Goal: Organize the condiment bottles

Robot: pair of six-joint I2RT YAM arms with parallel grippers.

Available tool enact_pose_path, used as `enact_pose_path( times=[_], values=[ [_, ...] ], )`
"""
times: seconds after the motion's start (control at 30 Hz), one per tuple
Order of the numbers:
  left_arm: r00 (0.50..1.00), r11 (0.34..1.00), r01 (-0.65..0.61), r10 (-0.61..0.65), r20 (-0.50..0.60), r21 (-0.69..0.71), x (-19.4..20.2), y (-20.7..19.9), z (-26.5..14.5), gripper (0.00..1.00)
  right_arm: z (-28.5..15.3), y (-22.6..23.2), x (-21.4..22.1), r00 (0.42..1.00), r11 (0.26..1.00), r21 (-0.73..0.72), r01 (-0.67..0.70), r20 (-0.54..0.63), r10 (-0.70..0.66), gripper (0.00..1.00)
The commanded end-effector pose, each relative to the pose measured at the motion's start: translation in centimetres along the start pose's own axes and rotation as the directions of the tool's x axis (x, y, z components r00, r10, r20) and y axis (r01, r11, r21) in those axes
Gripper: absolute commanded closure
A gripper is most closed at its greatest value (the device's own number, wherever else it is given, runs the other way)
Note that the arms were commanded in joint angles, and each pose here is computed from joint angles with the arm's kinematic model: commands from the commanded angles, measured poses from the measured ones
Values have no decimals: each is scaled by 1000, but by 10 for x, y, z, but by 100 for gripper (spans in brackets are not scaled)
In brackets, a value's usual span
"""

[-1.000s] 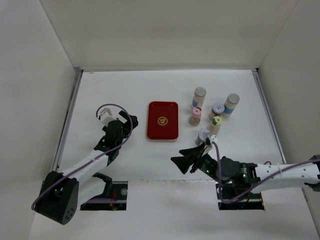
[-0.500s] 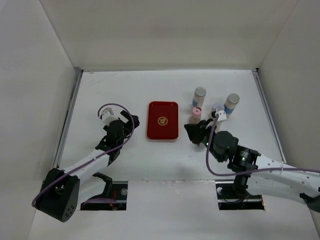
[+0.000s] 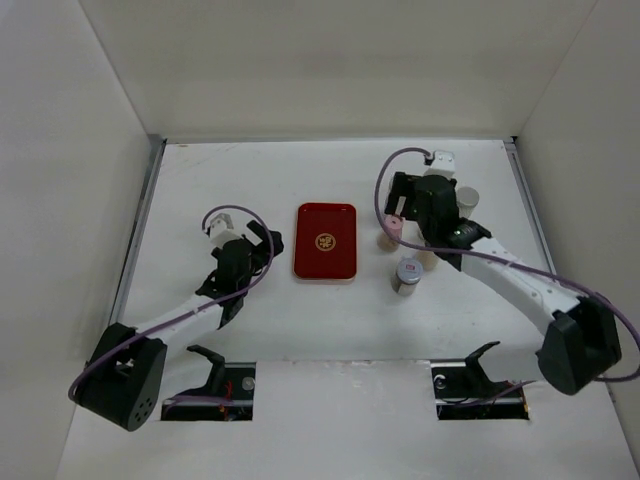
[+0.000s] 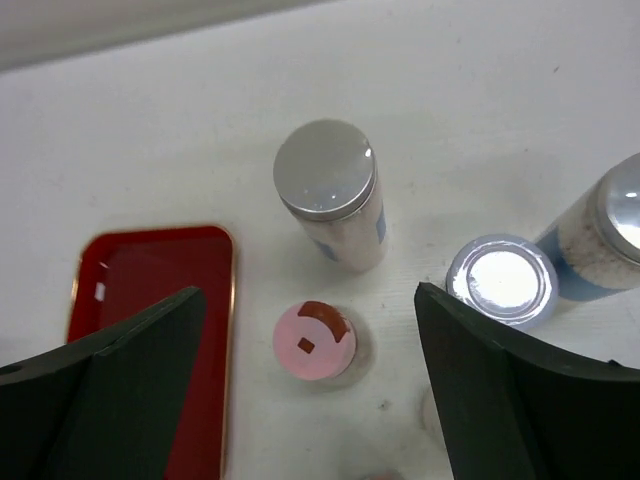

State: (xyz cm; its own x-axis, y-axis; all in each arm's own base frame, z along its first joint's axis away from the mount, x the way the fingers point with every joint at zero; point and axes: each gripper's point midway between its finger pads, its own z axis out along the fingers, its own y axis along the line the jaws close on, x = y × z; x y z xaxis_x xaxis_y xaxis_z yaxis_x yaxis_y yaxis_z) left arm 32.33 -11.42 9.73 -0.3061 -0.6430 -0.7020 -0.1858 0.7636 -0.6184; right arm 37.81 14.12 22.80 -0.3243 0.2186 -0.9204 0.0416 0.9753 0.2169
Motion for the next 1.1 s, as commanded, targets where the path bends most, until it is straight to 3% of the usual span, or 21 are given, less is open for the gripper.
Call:
enact_pose_path(
  times=[0.0, 0.1, 0.33, 0.43, 0.5, 0.6, 0.67, 0.77, 0.83, 1.07],
  values=[
    [999, 997, 8, -11, 39, 82, -9, -19, 0, 0, 21, 17, -12, 997, 996, -50, 76, 11, -76, 5],
    [1000, 996, 10, -11, 13, 84, -1, -17, 4, 0, 48, 19, -7, 993, 993, -27, 117, -12, -117, 0],
    [1000, 994, 11, -10, -9, 112, 7, -21, 6, 0, 102, 8, 3, 990, 988, 73, 136, -49, -133, 0],
    [1000, 992, 14, -14, 3, 128, 3, -24, 4, 6, 119, 6, 5, 988, 984, 102, 144, -63, -138, 2],
    [1000, 992, 14, -15, 11, 123, 3, -22, 4, 14, 127, 8, 6, 988, 983, 109, 149, -66, -142, 10],
    [1000, 991, 19, -21, 11, 134, 2, -23, 3, 28, 131, 14, -3, 991, 985, 110, 133, -41, -130, 45],
    [999, 991, 25, -30, 40, 135, -5, -21, -1, 36, 121, 22, -24, 993, 989, 96, 112, 15, -114, 55],
    [997, 992, 30, -38, 61, 119, -9, -16, -2, 37, 91, 57, -60, 989, 996, 16, 87, 122, -88, 57],
    [997, 991, 33, -41, 61, 126, -10, -18, -3, 32, 71, 88, -73, 984, 995, -64, 75, 165, -63, 57],
    [997, 992, 45, -52, 53, 119, -7, -15, -2, 21, 58, 182, -40, 988, 967, -229, 113, 131, -84, 56]
  ],
)
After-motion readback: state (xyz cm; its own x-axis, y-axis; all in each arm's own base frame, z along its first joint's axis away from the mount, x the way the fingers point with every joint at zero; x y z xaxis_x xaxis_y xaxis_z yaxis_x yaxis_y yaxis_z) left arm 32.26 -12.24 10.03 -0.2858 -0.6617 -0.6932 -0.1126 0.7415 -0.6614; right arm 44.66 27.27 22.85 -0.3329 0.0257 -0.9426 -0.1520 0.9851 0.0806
